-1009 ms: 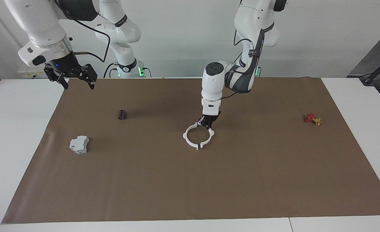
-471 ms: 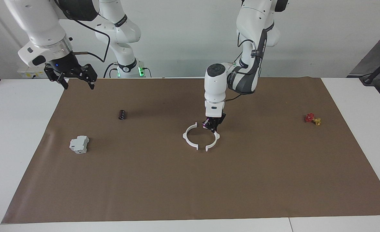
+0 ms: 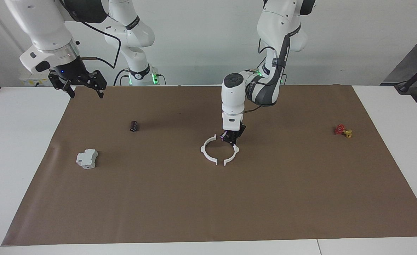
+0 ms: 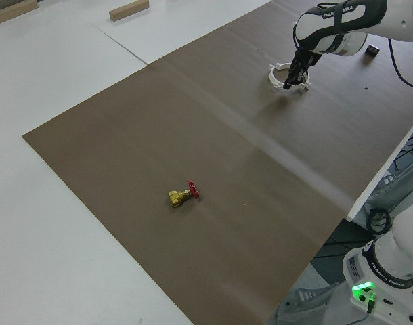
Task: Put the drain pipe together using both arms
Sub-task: 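Press the held half-ring against the other to close the ring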
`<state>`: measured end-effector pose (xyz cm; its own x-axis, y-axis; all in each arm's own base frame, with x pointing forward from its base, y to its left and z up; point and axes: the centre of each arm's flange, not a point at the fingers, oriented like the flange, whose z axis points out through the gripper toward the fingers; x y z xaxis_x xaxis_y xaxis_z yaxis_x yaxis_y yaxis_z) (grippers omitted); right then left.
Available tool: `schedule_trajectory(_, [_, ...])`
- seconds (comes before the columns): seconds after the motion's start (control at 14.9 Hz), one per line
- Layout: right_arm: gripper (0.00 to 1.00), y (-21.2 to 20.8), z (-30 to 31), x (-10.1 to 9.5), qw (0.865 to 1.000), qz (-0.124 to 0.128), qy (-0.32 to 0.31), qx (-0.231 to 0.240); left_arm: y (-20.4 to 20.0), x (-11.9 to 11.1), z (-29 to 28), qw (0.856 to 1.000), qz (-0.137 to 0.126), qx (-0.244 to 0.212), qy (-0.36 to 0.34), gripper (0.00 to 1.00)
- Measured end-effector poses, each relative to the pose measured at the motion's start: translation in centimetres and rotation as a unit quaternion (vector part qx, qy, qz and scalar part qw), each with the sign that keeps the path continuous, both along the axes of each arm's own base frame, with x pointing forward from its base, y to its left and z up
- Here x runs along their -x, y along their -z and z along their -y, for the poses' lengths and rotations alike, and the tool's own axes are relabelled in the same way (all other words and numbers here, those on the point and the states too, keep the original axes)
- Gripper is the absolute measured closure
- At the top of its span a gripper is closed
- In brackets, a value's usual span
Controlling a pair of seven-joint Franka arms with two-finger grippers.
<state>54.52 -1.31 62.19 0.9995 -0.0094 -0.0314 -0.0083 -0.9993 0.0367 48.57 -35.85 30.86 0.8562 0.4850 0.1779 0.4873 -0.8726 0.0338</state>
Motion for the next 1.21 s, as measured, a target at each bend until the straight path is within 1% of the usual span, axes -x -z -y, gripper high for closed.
schedule_trajectory(0.67, [0.00, 0.0, 0.0, 0.0, 1.000, 0.000, 0.000, 0.000, 0.1, 1.6, 2.0, 1.000, 0.001, 0.007, -0.019, 0.93])
schedule_trajectory(1.21, [0.00, 0.0, 0.0, 0.0, 1.000, 0.000, 0.000, 0.000, 0.5, 1.6, 2.2, 1.000, 0.000, 0.007, -0.021, 0.93])
